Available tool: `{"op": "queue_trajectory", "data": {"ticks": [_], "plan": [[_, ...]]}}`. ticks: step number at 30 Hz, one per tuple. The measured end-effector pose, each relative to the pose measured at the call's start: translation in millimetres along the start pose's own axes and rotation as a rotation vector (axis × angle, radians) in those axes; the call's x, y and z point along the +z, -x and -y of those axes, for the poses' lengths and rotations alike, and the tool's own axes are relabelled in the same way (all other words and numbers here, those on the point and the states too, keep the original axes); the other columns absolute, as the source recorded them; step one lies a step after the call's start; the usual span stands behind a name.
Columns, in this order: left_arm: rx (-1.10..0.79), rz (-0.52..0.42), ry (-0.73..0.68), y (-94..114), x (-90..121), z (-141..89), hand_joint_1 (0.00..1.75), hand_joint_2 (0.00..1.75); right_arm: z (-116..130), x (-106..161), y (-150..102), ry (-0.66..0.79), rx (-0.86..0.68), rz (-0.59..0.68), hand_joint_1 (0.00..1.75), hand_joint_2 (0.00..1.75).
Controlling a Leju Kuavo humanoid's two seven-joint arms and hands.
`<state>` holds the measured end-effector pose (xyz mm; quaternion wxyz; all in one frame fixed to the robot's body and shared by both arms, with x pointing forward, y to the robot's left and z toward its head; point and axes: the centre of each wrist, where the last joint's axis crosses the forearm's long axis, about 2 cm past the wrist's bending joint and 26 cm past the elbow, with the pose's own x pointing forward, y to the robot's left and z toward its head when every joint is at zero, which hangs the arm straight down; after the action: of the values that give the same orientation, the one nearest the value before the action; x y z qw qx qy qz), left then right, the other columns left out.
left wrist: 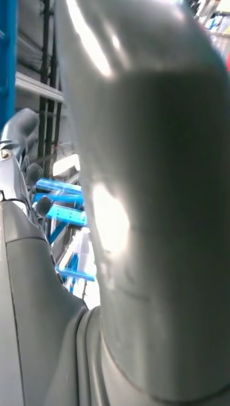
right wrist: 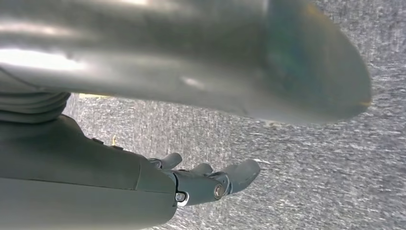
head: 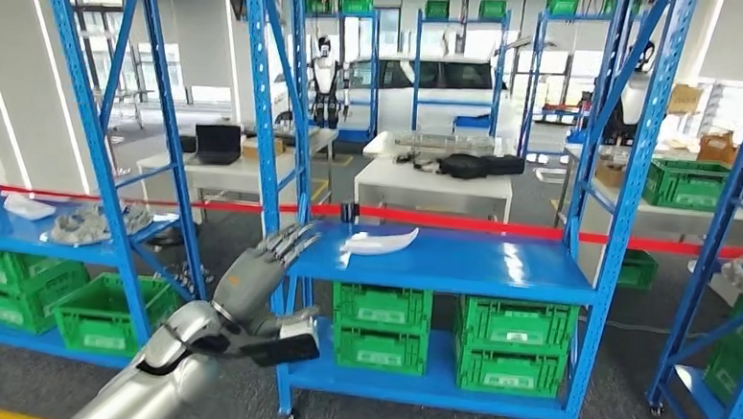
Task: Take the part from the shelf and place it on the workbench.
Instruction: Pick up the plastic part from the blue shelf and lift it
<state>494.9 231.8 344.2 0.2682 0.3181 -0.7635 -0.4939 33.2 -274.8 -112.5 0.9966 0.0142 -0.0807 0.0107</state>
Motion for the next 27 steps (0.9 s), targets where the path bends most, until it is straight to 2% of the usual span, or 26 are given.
{"op": "queue_trajectory", "data": {"ticks": [15, 22, 27], "plan": [[-0.036, 0.011, 0.029, 1, 2, 5, 0.00, 0.00, -4, 0, 0, -0.007, -0.009, -0.010, 0.00, 0.00], [-0.059, -0.014, 0.032, 16, 12, 0, 0.00, 0.00, -4, 0, 0, -0.012, 0.029, 0.001, 0.00, 0.00], [-0.069, -0.058, 0.037, 41, 31, -7, 0.00, 0.00, -1, 0, 5, -0.013, 0.063, 0.007, 0.00, 0.00]]}}
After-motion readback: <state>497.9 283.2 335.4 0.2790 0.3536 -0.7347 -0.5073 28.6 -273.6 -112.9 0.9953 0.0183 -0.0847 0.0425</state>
